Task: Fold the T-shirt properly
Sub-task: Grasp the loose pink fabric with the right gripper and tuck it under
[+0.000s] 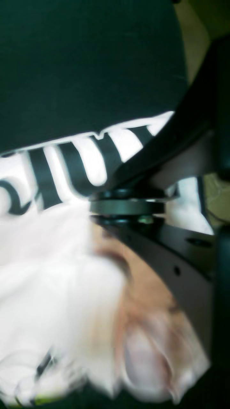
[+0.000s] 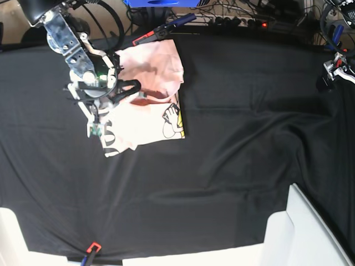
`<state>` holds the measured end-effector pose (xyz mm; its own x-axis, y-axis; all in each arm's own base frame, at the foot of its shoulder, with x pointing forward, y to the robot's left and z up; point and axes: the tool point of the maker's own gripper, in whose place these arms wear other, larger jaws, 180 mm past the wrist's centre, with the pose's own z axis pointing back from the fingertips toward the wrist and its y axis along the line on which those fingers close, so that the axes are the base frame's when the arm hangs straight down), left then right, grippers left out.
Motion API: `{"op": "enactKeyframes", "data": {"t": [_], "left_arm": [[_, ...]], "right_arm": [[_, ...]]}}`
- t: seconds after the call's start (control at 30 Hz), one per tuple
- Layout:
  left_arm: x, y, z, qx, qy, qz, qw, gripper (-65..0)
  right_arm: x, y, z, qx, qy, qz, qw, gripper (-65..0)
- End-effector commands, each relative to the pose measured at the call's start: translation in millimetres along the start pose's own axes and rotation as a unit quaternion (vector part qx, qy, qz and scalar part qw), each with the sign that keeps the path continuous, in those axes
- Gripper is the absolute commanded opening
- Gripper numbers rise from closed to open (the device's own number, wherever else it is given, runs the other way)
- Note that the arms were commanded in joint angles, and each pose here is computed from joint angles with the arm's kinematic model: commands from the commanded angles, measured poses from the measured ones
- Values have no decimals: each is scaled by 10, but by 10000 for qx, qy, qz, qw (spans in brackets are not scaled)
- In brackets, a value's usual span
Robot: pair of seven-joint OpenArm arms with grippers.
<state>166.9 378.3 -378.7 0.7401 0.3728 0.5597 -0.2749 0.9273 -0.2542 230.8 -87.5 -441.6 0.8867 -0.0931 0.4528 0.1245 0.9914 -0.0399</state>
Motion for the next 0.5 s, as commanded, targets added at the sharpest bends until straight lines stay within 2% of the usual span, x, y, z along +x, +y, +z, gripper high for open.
{"op": "enactKeyframes", "data": {"t": [0.0, 0.17, 0.33, 0.47], "left_arm": [[148, 17, 63, 13, -206, -118, 9997, -99], [146, 19, 63, 19, -201, -121, 9997, -99], [146, 19, 63, 19, -201, -121, 9997, -99], [146, 19, 63, 19, -201, -121, 9997, -99]], "right_arm": [[109, -26, -21, -84, -245, -9, 9997, -650], [30, -104, -190, -316, -253, 113, 9991, -650], [66, 66, -164, -152, -248, 17, 9996, -650], [47, 282, -121, 64, -185, 189, 9996, -650]]}}
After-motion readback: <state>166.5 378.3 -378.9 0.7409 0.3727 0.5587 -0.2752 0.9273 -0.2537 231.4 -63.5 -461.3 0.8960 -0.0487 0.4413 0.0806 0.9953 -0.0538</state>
